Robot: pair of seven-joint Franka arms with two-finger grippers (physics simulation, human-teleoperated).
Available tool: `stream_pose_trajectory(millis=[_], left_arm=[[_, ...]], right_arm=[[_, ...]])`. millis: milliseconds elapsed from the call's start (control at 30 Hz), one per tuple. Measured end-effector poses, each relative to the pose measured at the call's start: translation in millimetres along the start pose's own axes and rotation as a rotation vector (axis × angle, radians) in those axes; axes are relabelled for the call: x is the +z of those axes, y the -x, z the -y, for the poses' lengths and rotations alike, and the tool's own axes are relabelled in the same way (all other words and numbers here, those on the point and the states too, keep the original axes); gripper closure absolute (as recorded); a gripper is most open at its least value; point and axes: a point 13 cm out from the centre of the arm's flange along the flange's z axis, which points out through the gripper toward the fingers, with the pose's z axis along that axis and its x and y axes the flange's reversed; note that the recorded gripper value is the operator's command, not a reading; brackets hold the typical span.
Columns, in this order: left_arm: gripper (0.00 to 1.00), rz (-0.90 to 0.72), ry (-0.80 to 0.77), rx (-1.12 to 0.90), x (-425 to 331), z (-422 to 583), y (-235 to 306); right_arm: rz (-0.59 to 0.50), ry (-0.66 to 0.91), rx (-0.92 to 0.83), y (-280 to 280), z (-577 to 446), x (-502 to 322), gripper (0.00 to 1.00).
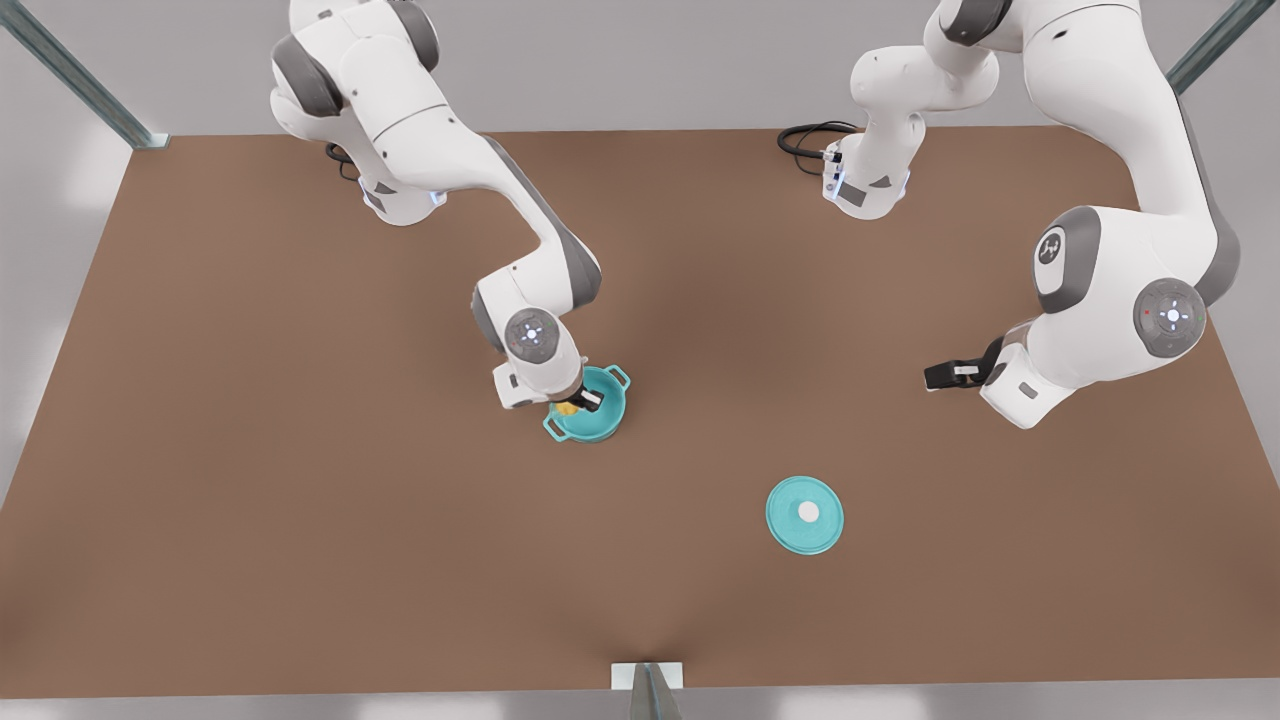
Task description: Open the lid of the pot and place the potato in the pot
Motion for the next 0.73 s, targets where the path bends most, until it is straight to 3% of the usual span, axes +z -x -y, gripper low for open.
stream_pose_trajectory(millis=[300, 333, 367, 500, 600, 733], left_arm=[[0.00, -0.005, 0.002, 0.010, 3, 3, -2], [0.00, -0.004, 0.002, 0.010, 2, 2, -1], [0.00, -0.002, 0.002, 0.009, 2, 2, -1], [0.00, 0.004, 0.022, 0.025, 1, 7, -1], [0.00, 0.021, 0.044, 0.041, -1, 11, 1], [0.00, 0.033, 0.051, 0.040, -2, 9, 5]], right_arm=[[-0.003, -0.047, 0.080, -10, -9, 48, 0.45], [-0.003, -0.047, 0.088, -10, -9, 49, 0.12], [-0.002, -0.047, 0.095, -10, -9, 50, 0.00], [0.005, -0.041, 0.121, -7, -9, 45, 0.00], [0.084, 0.016, 0.247, 78, 36, -53, 0.00], [0.104, 0.016, 0.465, 224, 230, -167, 0.00]])
